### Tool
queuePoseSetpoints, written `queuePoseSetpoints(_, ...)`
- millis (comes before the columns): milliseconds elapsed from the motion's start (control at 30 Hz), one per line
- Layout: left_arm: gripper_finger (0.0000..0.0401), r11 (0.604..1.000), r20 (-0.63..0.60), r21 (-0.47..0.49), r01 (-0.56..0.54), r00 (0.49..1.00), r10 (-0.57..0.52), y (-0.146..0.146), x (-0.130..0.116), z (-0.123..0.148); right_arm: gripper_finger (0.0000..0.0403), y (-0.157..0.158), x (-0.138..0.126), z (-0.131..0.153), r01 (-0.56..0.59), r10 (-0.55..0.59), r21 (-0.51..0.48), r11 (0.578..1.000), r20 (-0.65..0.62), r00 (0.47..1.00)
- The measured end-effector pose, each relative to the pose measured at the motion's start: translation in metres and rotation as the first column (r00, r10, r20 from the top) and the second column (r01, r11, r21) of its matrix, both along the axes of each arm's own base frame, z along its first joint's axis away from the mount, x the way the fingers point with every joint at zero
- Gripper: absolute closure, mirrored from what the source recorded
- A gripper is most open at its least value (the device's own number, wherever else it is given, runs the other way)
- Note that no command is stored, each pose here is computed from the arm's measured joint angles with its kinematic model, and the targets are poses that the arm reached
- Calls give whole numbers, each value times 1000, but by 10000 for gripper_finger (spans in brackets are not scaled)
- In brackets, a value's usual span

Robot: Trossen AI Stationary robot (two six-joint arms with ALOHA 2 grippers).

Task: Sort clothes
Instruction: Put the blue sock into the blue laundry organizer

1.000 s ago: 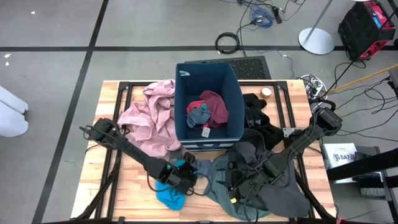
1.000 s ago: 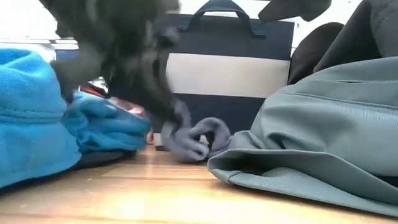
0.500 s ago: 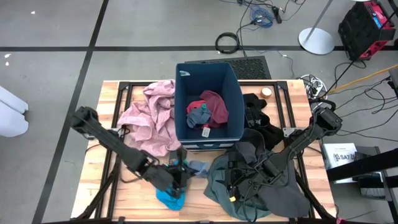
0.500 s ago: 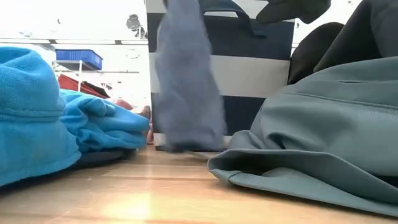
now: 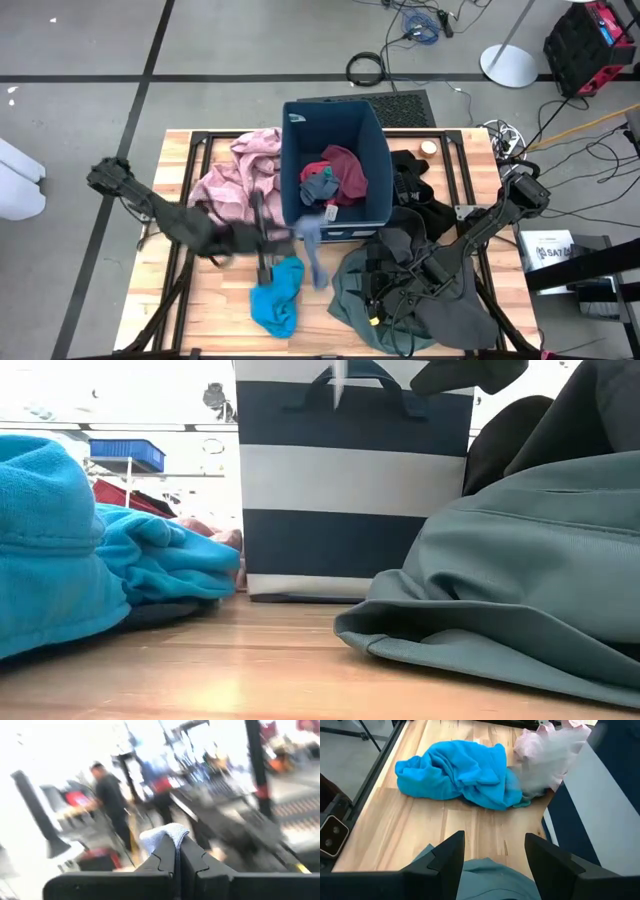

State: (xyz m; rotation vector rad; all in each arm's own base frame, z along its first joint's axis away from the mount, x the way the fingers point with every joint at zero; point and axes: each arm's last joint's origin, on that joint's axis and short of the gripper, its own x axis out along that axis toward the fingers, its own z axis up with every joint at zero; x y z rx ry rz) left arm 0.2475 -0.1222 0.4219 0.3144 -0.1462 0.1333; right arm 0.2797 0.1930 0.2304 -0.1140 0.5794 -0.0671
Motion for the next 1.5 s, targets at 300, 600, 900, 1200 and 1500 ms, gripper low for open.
queuePoseSetpoints(300,399,972,216,-20,-232,949,231,94,-20,64,206,-1,6,6,-22,22,-13,1000,63,998)
queuePoseSetpoints(600,399,971,78,-75,-225,970,231,174,18,38,206,-31,27,23,42,-54,80,996,162,985)
queuePoseSetpoints(900,400,942,-160,-259,-215,971,177,208,65,-16,206,-53,32,41,-21,-10,162,987,191,982)
queuePoseSetpoints(1200,400,806,-501,-414,-423,845,186,209,62,-77,206,-45,27,39,-52,31,117,992,179,983)
queuePoseSetpoints(1500,318,712,-656,-457,-534,742,135,206,55,-104,206,-32,24,38,-59,17,211,976,196,980)
